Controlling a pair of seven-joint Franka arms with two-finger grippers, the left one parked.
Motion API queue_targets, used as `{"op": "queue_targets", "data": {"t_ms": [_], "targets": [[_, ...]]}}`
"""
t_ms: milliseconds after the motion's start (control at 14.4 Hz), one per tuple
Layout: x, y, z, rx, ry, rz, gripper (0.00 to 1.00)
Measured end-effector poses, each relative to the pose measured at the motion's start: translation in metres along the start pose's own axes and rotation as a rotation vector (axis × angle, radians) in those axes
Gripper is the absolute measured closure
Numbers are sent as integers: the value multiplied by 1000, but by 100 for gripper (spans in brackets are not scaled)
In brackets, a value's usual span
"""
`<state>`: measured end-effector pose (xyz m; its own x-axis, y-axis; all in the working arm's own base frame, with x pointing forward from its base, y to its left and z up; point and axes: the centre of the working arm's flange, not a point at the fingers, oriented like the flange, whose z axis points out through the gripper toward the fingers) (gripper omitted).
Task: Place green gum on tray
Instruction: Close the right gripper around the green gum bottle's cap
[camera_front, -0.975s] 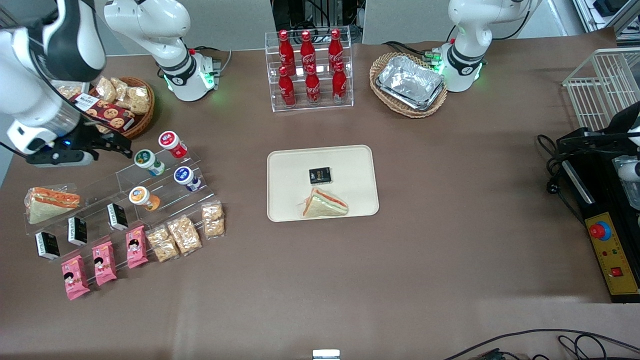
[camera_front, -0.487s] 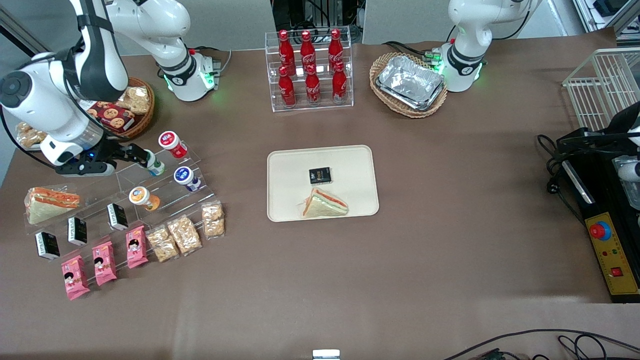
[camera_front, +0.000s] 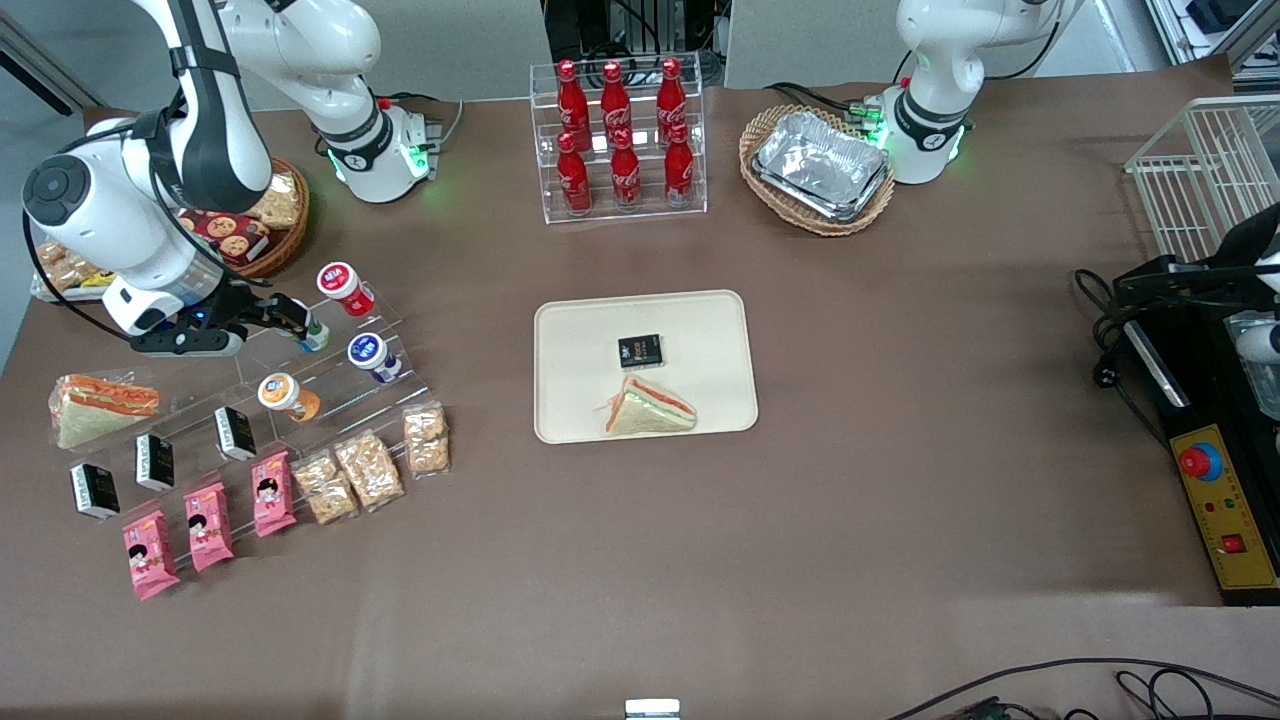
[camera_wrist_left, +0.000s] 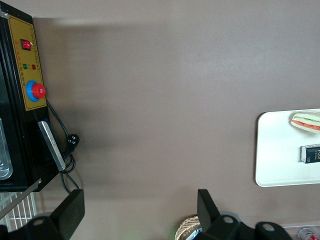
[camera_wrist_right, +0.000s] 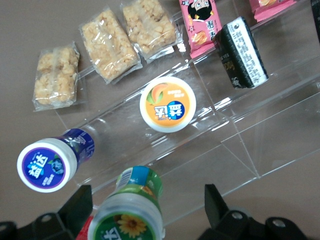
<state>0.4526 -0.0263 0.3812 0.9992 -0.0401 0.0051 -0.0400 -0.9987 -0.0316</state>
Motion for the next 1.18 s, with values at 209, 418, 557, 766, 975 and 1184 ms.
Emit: {"op": "queue_targets", "data": {"t_ms": [209, 418, 557, 766, 975, 1184], "targets": [[-4, -6, 6, 0, -12, 13, 0], [-8, -7, 11, 0, -22, 23, 0], [-10, -7, 12, 0, -25, 24, 0], [-12, -7, 10, -1, -21, 24, 0], [-16, -12, 10, -3, -20, 16, 2], [-20, -16, 10, -4, -20, 14, 7]]}}
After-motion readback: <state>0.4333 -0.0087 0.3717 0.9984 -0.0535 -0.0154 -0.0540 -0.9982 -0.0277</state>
